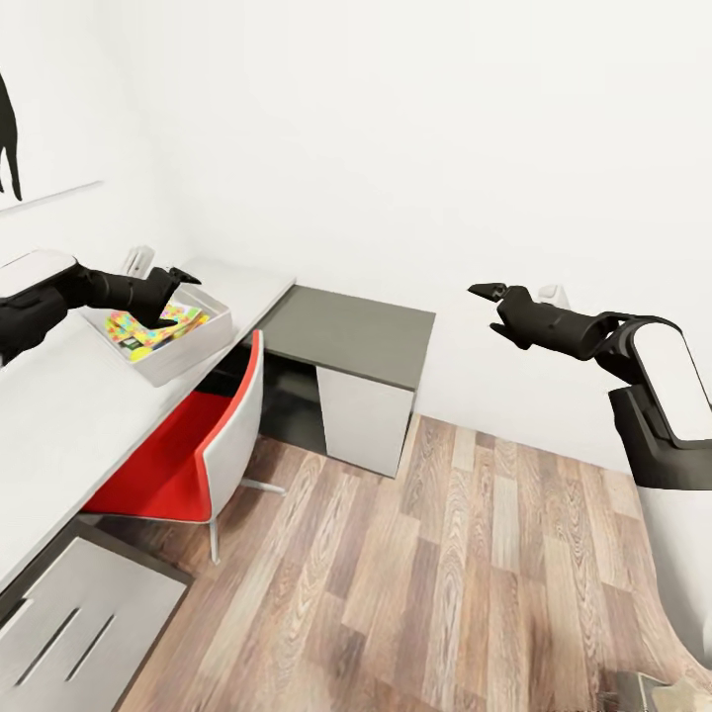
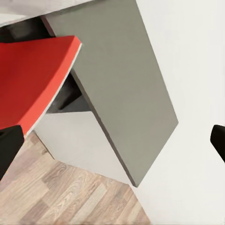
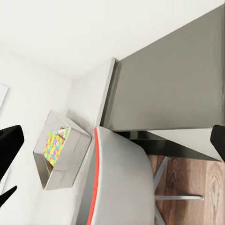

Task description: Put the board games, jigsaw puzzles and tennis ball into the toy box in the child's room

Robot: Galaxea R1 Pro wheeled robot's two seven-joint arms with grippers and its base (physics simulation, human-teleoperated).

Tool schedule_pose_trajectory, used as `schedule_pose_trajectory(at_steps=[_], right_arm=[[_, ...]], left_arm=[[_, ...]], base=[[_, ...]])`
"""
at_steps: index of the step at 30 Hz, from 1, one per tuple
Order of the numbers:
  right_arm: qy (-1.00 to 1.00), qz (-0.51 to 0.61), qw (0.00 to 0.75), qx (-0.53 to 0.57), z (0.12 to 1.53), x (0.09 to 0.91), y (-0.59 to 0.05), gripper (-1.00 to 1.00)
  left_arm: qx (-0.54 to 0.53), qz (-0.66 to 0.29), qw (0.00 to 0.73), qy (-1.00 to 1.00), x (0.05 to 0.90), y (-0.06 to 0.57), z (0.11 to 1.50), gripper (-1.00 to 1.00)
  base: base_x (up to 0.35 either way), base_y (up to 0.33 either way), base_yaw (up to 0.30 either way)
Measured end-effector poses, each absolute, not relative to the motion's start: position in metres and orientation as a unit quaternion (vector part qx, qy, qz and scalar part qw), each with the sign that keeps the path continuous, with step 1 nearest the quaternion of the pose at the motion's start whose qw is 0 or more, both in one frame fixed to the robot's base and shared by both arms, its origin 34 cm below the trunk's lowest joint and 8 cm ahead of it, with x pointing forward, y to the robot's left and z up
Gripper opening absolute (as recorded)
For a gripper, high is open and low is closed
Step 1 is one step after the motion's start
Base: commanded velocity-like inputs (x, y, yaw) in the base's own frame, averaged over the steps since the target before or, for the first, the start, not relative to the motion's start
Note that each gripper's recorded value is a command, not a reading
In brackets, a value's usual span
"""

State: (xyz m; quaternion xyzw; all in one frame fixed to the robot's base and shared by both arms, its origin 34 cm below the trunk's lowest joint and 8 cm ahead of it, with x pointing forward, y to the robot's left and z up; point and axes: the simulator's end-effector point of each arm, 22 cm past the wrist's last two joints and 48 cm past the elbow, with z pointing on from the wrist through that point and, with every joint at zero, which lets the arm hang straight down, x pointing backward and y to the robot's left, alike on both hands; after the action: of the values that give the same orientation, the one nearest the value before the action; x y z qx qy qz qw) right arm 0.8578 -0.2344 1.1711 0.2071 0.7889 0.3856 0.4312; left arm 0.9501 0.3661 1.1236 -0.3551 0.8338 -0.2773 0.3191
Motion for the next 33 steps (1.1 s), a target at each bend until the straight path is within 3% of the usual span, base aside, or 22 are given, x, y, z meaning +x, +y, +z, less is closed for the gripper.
schedule_pose_trajectory(at_steps=[33], right_arm=[[0.779, 0.39, 0.45, 0.198, 1.206, 0.849, -0.234, 1.0]], left_arm=[[-0.282, -0.18, 0.299, 0.894, 0.926, 0.336, 1.087, 1.0]], base=[[0.0, 0.0, -0.147]])
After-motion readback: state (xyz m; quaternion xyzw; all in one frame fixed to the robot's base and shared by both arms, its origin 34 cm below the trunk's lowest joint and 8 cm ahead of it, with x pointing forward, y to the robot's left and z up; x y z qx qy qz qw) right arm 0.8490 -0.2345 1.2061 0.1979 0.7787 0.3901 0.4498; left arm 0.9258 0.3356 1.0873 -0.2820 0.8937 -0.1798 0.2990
